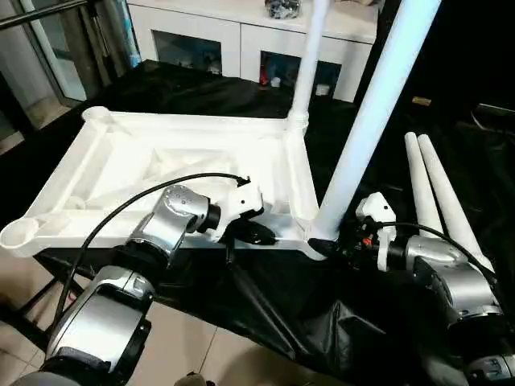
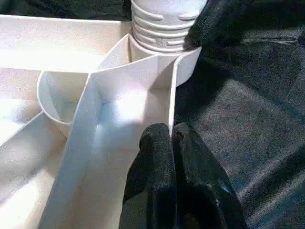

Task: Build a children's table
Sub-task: Rotate leg to tighten

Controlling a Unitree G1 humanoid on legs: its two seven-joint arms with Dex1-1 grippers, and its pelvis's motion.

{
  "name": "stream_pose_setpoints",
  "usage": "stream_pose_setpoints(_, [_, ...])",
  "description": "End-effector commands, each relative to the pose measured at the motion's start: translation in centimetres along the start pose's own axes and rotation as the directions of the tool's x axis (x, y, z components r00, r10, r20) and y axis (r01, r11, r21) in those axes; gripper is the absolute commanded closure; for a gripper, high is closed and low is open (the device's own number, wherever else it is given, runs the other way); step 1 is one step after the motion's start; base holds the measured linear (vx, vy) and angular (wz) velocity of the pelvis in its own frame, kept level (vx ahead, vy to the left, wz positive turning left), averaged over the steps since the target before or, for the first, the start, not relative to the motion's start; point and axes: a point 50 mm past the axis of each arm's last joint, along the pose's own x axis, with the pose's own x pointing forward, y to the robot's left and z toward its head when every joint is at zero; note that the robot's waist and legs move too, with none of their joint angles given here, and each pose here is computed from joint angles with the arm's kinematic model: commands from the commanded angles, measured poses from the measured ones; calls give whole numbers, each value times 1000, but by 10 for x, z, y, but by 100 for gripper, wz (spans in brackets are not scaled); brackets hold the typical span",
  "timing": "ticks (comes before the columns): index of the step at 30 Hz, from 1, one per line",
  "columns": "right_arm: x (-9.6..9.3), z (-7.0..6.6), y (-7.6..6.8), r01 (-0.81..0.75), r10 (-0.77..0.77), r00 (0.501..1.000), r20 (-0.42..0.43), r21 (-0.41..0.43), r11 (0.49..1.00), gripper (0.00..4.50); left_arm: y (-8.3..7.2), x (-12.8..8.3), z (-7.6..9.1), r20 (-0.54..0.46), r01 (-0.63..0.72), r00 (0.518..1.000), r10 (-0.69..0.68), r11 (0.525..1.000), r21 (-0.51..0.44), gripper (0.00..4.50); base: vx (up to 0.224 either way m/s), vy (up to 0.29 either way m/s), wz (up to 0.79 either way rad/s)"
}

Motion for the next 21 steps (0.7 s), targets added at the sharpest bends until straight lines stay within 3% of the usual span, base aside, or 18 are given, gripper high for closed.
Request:
stream_pose_setpoints(1, [22, 5, 29, -228, 228, 973, 27, -17, 974, 162, 7, -1, 9, 15, -54, 998, 54, 999, 7, 450, 0, 0, 0])
stream_pose_setpoints(5, [25, 4, 31, -213, 213, 977, 29, 8, 977, 168, 6, 1, 9, 19, -50, 999, 50, 999, 7, 450, 0, 0, 0])
stream_pose_setpoints(12, [41, -3, 14, 40, -40, 999, 0, 69, 997, 169, 9, 11, 16, 36, -108, 993, 109, 994, -16, 450, 0, 0, 0])
stream_pose_setpoints(17, [71, -1, -4, 382, -389, 921, -8, 217, 898, 171, 10, 35, 36, 71, -175, 981, 178, 984, -44, 450, 0, 0, 0])
stream_pose_setpoints(21, [80, 3, -3, 403, -412, 911, -4, 222, 888, 171, 7, 42, 41, 84, -168, 982, 171, 985, -44, 450, 0, 0, 0])
